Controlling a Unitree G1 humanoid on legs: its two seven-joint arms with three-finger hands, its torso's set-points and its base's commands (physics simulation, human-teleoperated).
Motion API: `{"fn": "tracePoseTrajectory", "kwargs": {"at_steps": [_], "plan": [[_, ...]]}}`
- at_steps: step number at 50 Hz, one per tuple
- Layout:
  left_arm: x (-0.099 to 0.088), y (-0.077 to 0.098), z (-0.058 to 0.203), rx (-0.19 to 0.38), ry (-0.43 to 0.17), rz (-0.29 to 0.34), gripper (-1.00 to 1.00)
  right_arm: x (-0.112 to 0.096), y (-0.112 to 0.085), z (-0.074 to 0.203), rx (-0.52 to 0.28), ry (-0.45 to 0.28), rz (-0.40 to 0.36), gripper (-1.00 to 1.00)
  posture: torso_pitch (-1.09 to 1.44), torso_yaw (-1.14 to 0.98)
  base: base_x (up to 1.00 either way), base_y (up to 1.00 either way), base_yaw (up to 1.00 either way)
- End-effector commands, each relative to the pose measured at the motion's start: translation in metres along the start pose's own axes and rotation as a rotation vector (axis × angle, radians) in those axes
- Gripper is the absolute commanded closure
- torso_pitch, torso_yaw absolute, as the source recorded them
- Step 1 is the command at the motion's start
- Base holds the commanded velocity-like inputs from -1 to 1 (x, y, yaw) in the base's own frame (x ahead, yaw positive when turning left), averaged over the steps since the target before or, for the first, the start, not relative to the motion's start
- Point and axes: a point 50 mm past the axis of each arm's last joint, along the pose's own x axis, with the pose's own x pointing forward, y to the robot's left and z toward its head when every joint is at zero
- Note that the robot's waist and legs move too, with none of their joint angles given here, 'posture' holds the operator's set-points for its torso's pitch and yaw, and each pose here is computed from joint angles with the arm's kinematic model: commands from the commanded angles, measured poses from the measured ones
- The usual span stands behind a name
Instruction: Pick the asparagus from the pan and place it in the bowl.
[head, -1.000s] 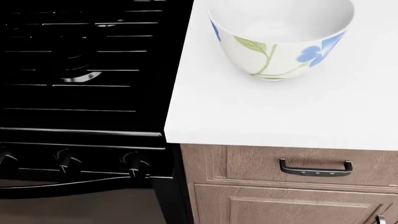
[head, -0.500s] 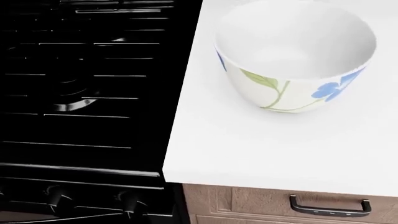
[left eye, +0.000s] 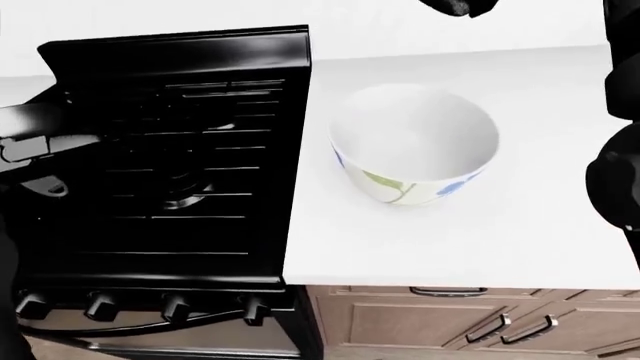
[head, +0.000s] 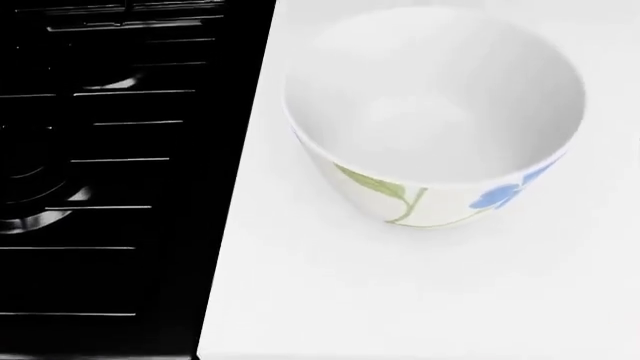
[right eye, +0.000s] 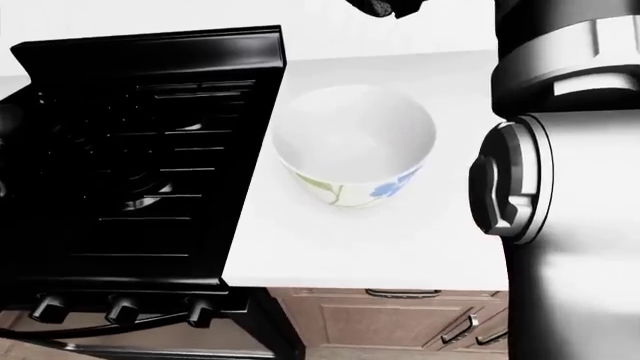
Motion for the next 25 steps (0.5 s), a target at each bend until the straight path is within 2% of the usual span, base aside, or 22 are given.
{"fn": "tracePoseTrajectory", "kwargs": {"at_steps": [1, 9, 15, 25], "plan": [[0.001, 0.001, 0.013, 0.012, -0.069, 0.002, -1.0, -0.01, -0.024, 0.009, -0.044, -0.023, -0.112, 1.0, 0.0, 0.0, 0.0, 0.0, 0.0], [0.0, 0.001, 0.013, 0.012, -0.07, 0.002, -1.0, -0.008, -0.022, 0.011, -0.041, -0.031, -0.118, 1.0, 0.0, 0.0, 0.0, 0.0, 0.0], [0.0, 0.001, 0.013, 0.011, -0.069, 0.003, -1.0, -0.003, -0.02, 0.014, 0.002, -0.055, -0.127, 1.0, 0.0, 0.0, 0.0, 0.0, 0.0], [0.001, 0.001, 0.014, 0.009, -0.071, 0.003, -1.0, 0.004, -0.012, 0.018, -0.036, -0.061, -0.108, 1.0, 0.0, 0.0, 0.0, 0.0, 0.0]]}}
